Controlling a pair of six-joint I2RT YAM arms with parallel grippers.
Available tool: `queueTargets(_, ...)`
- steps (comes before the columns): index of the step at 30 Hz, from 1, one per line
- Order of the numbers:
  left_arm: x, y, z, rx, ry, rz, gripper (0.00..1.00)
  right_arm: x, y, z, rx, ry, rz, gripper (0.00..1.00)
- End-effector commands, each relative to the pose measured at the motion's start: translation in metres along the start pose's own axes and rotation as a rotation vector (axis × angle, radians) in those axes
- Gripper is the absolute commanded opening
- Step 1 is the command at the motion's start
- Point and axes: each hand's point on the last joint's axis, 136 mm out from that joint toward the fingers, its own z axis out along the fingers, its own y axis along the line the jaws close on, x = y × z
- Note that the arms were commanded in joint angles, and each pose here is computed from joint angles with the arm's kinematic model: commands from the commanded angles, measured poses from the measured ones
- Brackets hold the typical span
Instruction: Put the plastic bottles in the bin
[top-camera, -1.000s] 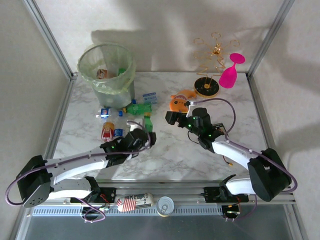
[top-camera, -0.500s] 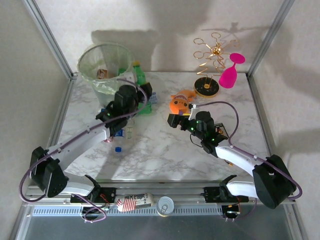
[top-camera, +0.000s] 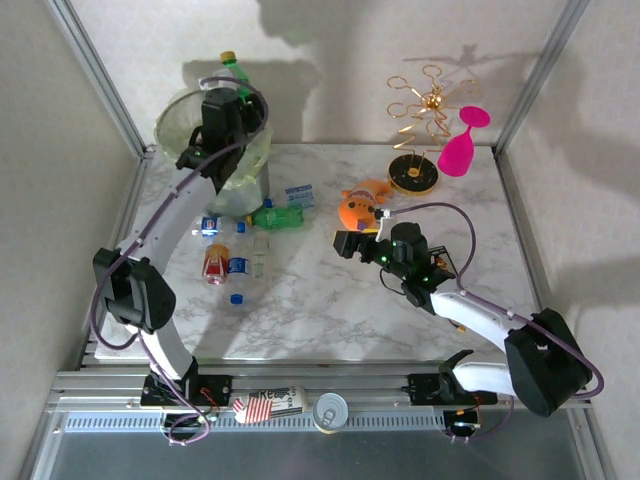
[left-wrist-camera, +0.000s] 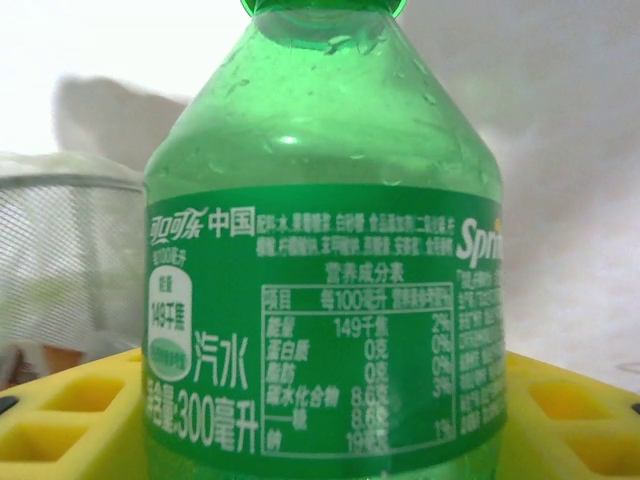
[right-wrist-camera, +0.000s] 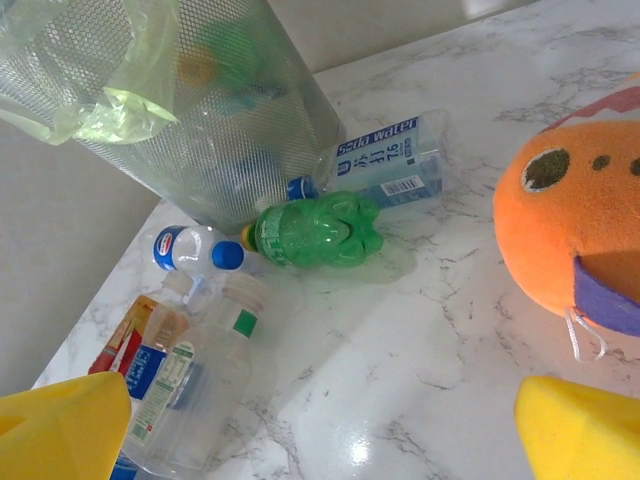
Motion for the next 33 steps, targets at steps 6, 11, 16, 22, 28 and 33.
queueTargets(6,0.004,0.034,0.019,-0.073,0.093,0.087,0.49,-0.005,-0.002,-0.006,0.027,-0.015,-0.033,0.99)
queueTargets(11,0.023,0.049,0.031,-0.121,0.141,0.105,0.50,-0.005,-0.002,-0.007,0.024,-0.014,-0.028,0.99)
queueTargets(16,0.034,0.053,0.037,-0.135,0.157,0.108,0.54,-0.005,-0.002,-0.009,0.025,-0.015,-0.026,0.99)
queueTargets(22,0.030,0.053,0.037,-0.136,0.146,0.087,0.80,-0.006,-0.002,-0.011,0.032,-0.019,-0.029,0.99)
queueTargets(28,0.010,0.045,0.025,-0.106,0.110,0.058,1.00,-0.004,-0.003,-0.009,0.032,-0.015,-0.028,0.99)
queueTargets(33,-0.015,0.034,0.004,-0.053,0.066,0.029,1.00,-0.004,-0.002,-0.006,0.027,-0.009,-0.024,0.99)
